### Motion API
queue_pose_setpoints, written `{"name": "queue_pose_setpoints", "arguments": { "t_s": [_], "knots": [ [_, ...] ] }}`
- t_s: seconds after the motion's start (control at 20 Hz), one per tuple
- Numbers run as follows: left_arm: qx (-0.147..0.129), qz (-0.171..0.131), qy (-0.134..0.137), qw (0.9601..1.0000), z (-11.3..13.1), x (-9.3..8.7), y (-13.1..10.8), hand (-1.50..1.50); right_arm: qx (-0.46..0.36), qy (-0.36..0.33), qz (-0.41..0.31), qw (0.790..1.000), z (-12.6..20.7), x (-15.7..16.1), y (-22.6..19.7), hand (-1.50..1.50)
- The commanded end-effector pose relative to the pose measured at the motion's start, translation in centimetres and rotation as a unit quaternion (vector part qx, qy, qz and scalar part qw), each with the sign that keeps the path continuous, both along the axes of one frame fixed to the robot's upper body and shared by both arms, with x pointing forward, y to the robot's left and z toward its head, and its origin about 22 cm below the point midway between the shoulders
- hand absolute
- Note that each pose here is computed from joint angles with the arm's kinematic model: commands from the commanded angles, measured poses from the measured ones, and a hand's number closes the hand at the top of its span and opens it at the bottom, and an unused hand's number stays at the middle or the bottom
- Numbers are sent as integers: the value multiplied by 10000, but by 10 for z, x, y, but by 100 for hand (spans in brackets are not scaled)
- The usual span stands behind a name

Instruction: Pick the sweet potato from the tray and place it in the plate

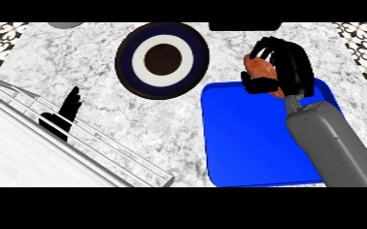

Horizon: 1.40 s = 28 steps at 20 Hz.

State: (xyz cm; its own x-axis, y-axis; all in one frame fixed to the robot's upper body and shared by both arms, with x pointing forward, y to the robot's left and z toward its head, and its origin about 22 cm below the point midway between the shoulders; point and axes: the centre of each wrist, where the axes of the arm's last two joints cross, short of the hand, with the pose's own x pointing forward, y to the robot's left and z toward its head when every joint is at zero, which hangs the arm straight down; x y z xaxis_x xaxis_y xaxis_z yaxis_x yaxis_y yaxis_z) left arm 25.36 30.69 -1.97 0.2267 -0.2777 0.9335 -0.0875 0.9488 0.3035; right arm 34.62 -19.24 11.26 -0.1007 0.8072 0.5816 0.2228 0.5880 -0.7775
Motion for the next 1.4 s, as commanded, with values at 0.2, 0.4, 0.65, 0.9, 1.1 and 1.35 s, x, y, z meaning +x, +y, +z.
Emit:
{"name": "queue_pose_setpoints", "arguments": {
  "t_s": [0.2, 0.4, 0.65, 0.9, 1.1, 1.35],
  "knots": [
    [-63, -831, -1006, 9914, 50, 42, -42, 0, 678, 210, 517, 9961, 32, 24, 55, 150],
    [-74, -785, -986, 9920, 62, 53, -39, 0, 802, 324, 686, 9939, 39, 31, 92, 150],
    [-23, -890, -1060, 9904, 57, 51, -43, 0, 743, 415, 755, 9935, 21, 51, 110, 150],
    [-140, -1014, -1012, 9896, 51, 45, -50, 0, -114, 869, 597, 9944, 2, 63, 129, 150],
    [-148, -1030, -1054, 9890, 52, 56, -55, 0, 174, 1185, 415, 9919, 7, 71, 145, 150],
    [-99, -1156, -1155, 9865, 57, 60, -66, 0, 781, 1674, 326, 9822, -22, 71, 133, -150]
  ]
}}
